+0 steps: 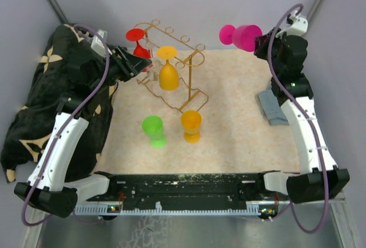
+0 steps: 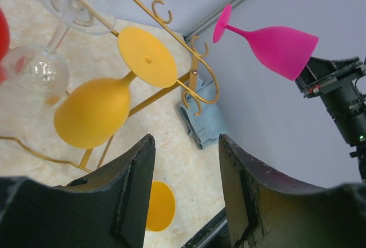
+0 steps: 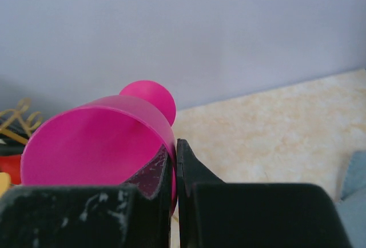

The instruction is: Place the wine glass upside down on the wine glass rack

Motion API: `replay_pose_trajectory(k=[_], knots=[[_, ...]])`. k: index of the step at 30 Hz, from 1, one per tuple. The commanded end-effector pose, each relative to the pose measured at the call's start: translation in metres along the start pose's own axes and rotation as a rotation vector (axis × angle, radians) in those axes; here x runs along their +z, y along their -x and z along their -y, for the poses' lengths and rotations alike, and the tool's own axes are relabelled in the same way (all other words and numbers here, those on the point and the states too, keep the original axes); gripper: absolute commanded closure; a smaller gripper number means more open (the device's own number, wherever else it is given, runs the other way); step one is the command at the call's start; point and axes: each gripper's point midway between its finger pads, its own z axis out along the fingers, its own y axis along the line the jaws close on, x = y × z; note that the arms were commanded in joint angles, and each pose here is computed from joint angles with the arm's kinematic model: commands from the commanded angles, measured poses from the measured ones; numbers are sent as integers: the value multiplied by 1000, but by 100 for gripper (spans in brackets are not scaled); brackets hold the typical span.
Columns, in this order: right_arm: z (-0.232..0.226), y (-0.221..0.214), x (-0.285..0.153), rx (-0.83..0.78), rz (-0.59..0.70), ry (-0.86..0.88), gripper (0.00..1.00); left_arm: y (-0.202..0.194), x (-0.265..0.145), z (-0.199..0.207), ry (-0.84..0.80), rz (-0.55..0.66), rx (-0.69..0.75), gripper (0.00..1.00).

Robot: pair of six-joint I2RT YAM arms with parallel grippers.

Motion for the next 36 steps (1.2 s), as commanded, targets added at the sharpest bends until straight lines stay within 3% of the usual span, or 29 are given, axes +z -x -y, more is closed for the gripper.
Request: replay_pose_trajectory(k=[1, 18, 29, 36], knots=[[-46, 42, -33, 132, 185, 242, 100, 8, 3, 25, -130, 18, -11, 45], [-144, 90, -107, 407, 275, 918, 100, 9, 21, 60, -382, -33, -98, 44], [-172, 89, -133, 636, 130, 1426, 100, 21, 8, 89, -567, 0, -186, 44], [-168, 76, -147, 740, 38, 1595, 100, 15, -17, 112, -787, -47, -272, 44]])
